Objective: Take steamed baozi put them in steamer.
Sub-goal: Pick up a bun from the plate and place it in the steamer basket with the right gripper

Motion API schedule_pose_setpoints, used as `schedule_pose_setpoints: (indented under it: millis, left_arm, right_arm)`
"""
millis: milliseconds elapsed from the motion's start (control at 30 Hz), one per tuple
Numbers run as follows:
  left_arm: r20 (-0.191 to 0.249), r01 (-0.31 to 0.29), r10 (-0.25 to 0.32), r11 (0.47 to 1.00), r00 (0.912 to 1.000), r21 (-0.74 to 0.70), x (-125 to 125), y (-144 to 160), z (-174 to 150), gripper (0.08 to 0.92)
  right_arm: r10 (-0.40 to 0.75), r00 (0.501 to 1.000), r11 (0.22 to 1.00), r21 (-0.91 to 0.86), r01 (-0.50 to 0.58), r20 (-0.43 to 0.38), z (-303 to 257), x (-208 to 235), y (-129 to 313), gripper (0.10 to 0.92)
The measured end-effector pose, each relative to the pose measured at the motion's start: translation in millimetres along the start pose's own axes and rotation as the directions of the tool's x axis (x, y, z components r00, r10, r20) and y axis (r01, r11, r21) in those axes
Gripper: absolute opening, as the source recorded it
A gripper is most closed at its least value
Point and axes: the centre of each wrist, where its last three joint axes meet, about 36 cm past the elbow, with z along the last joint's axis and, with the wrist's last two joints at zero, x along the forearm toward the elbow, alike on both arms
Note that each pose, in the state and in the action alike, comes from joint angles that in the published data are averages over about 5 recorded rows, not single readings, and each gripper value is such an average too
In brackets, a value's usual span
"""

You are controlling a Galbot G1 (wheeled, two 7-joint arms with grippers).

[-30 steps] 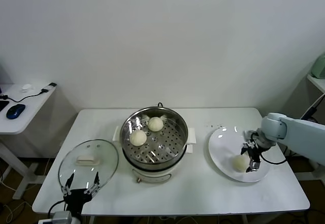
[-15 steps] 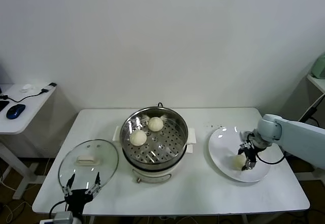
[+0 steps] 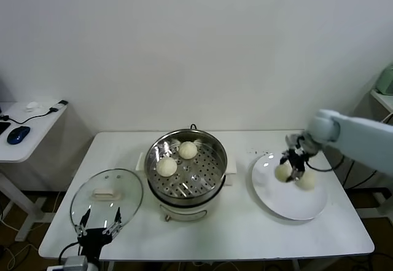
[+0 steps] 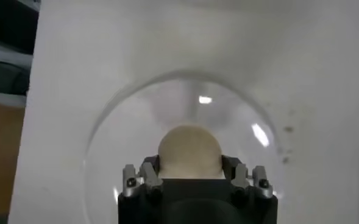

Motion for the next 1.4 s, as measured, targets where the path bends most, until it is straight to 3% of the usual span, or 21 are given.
schedule_pose_setpoints:
  millis: [200, 367, 567, 833, 1233, 1400]
  left_arm:
    - [0.003, 0.0, 0.0, 1.0, 1.0, -0.006, 0, 2, -1, 0.823]
    - [0.001, 0.002, -0.002, 1.0, 1.0, -0.006, 0, 2, -1, 0.823]
    - [-0.004, 0.004, -0.004, 1.0, 1.0, -0.004, 1, 2, 1, 0.823]
    - [-0.006, 0.008, -0.008, 1.0, 0.9999, 0.0, 2, 2, 2, 0.823]
    - [-0.011, 0.011, -0.011, 1.0, 0.9999, 0.004, 3, 1, 6, 0.823]
    - [-0.01, 0.013, -0.013, 1.0, 0.9999, 0.005, 2, 1, 6, 0.823]
  right_arm:
    - [0.06, 0.996, 0.955, 0.286, -0.075, 0.06, -103, 78, -40, 0.662]
    - [0.024, 0.996, 0.832, 0.55, -0.067, 0.084, -198, 94, -36, 0.662]
    - [-0.043, 0.998, 0.623, 0.782, -0.015, 0.054, -277, 67, -14, 0.662]
    - [-0.093, 0.996, 0.413, 0.911, 0.027, 0.012, -319, 6, 6, 0.662]
    - [-0.112, 0.994, 0.303, 0.953, 0.02, 0.015, -335, -60, 9, 0.676]
    - [-0.11, 0.994, 0.285, 0.959, 0.009, 0.024, -336, -72, 6, 0.776]
